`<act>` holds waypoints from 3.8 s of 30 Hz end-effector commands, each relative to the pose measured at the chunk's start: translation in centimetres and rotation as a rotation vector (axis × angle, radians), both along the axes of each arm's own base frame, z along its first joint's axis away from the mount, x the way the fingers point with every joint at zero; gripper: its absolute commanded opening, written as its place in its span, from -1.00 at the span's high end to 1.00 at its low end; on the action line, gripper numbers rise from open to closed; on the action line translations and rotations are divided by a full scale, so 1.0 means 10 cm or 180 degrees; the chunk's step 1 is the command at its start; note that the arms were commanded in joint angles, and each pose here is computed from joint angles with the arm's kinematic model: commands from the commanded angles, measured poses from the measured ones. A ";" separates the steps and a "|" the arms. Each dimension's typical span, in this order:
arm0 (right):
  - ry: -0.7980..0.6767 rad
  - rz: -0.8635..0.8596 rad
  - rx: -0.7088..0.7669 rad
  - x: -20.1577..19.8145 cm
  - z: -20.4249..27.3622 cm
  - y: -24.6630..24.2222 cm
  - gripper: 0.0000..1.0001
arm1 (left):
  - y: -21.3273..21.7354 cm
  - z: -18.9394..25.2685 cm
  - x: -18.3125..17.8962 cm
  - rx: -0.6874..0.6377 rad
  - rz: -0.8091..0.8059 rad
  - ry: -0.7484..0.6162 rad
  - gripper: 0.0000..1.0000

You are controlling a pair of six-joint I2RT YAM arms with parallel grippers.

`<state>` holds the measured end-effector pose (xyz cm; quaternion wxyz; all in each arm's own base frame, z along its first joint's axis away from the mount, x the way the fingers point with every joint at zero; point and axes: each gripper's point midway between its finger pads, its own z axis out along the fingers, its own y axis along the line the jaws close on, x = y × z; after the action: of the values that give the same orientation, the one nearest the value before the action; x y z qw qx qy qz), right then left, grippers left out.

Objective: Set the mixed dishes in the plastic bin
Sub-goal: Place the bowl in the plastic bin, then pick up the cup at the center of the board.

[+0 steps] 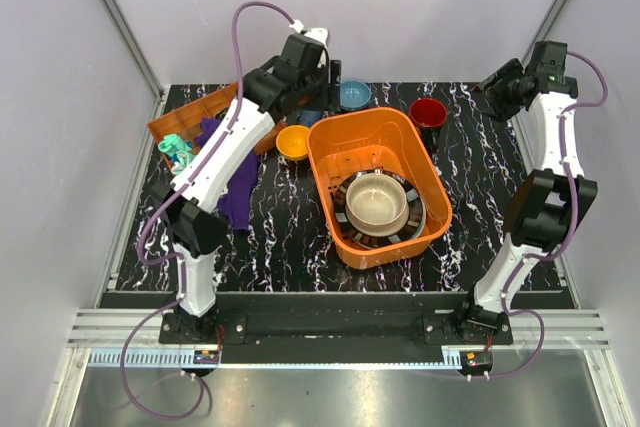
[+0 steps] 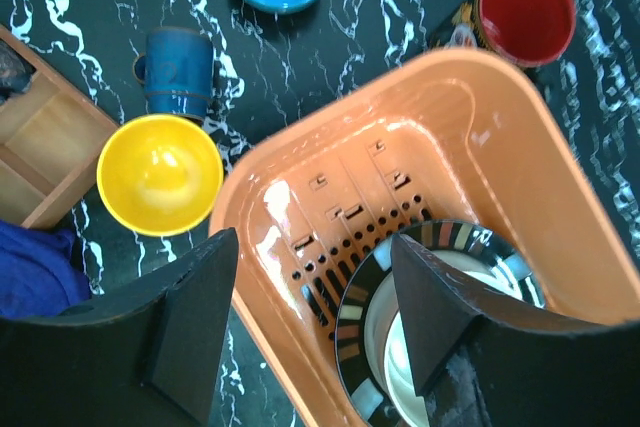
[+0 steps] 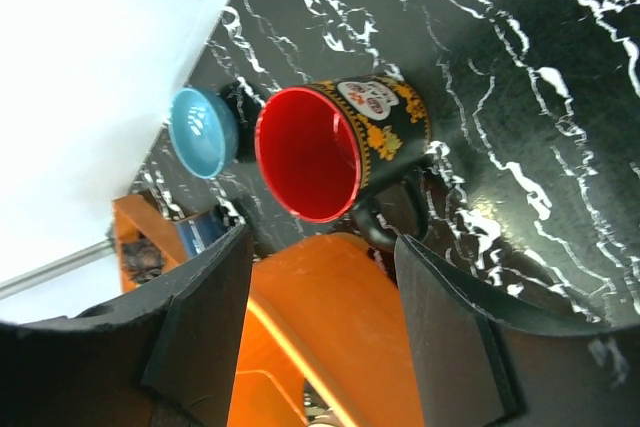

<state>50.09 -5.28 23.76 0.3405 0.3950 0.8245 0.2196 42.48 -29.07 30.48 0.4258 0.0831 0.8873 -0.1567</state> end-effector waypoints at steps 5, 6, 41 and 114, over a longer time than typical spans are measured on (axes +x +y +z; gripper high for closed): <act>0.0225 0.0278 -0.0560 0.11 -0.25 0.03 -0.36 | 0.05 0.06 0.10 -0.0244 -0.0035 0.0075 -0.31; 0.0241 0.0302 -0.0579 0.11 -0.27 0.06 -0.36 | 0.07 0.04 0.11 -0.0244 -0.0011 0.0096 -0.32; 0.0831 0.0727 -0.0672 0.48 -1.00 0.56 -0.28 | 0.61 -0.11 0.32 -0.0330 0.0389 0.0310 -0.32; -0.0787 0.0292 -0.1107 0.30 1.30 0.44 1.00 | 0.73 -0.07 -0.08 -0.0433 0.0361 0.0508 -0.29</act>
<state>53.67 -2.90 23.97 0.3572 0.2922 0.8859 0.0471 42.15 -21.47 26.56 0.3318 -0.0101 0.9289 -0.1644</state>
